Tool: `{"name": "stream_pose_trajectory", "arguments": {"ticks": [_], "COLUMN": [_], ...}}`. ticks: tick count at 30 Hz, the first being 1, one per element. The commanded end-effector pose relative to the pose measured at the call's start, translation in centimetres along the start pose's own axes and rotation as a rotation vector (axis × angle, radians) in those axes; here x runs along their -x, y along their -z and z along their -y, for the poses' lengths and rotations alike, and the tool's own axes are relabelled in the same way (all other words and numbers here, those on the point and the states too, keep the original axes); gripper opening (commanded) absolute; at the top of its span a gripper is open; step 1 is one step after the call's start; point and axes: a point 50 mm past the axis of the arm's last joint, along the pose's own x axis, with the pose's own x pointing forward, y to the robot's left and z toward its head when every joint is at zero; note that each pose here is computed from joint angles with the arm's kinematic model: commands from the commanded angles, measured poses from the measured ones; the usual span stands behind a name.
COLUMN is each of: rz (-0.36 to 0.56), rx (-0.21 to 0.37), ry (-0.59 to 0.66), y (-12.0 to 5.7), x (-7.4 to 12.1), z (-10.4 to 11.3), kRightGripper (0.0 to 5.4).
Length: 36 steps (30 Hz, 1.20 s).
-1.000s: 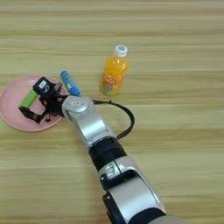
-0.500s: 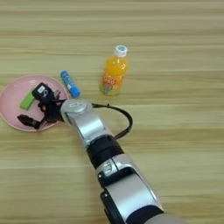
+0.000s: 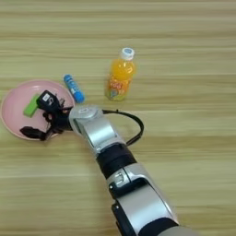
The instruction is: Move the objects on the table
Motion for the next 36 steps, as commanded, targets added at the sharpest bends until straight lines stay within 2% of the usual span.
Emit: {"name": "stream_pose_trajectory", "arguments": {"ticks": [1,4,18,25,36], "rz": [0.044,0.039,0.020,0.020,-0.019], "rx": [0.157,0.179,0.364,0.416,0.449], "ry": [0.019,0.003,-0.155,-0.242,-0.387], "y": [-2.0,-1.7,-0.3,0.2,1.3], "x": [1.4,1.8,4.0,4.7,6.0], "z": [0.8,0.7,-0.4,-1.2,-1.9], "kRightGripper": [5.35,5.35,5.35,5.35,5.35]}}
